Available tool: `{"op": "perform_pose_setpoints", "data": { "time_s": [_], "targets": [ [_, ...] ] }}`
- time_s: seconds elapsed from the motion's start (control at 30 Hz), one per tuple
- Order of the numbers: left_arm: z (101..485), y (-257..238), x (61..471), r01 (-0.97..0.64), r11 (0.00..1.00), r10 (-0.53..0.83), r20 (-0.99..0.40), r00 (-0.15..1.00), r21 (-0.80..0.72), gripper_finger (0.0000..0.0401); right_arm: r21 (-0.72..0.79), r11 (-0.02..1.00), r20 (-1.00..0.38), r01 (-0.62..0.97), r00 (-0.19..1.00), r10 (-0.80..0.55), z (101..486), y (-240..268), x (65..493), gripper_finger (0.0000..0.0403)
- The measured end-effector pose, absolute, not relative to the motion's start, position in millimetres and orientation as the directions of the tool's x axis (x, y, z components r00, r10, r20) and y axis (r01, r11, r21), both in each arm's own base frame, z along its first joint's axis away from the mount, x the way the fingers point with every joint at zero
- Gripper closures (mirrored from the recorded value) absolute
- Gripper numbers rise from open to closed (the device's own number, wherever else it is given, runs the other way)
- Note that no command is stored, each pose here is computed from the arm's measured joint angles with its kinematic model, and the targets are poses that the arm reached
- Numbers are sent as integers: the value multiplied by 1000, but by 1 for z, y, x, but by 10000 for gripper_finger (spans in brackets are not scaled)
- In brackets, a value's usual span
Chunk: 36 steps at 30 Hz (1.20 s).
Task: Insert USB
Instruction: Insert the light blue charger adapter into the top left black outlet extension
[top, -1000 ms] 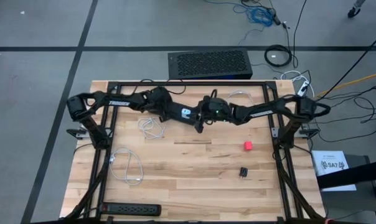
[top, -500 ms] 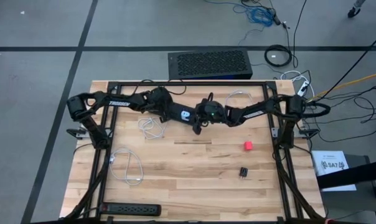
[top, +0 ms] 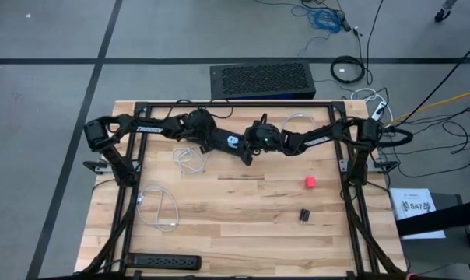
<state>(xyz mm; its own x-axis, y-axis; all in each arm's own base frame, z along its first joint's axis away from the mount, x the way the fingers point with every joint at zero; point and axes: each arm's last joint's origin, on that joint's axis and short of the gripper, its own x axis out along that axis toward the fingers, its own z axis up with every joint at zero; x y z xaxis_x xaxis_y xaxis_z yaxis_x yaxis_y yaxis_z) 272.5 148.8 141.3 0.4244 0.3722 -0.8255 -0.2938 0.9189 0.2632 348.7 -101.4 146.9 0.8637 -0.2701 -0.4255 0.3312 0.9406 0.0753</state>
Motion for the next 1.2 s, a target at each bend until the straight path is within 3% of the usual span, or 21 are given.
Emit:
{"op": "perform_pose_setpoints", "data": {
  "time_s": [1.2],
  "targets": [
    [141,149,272,-296,918,375,-826,422,265,388,86,948,-440,308,865,-241,131,-100,354,329]
  ]
}}
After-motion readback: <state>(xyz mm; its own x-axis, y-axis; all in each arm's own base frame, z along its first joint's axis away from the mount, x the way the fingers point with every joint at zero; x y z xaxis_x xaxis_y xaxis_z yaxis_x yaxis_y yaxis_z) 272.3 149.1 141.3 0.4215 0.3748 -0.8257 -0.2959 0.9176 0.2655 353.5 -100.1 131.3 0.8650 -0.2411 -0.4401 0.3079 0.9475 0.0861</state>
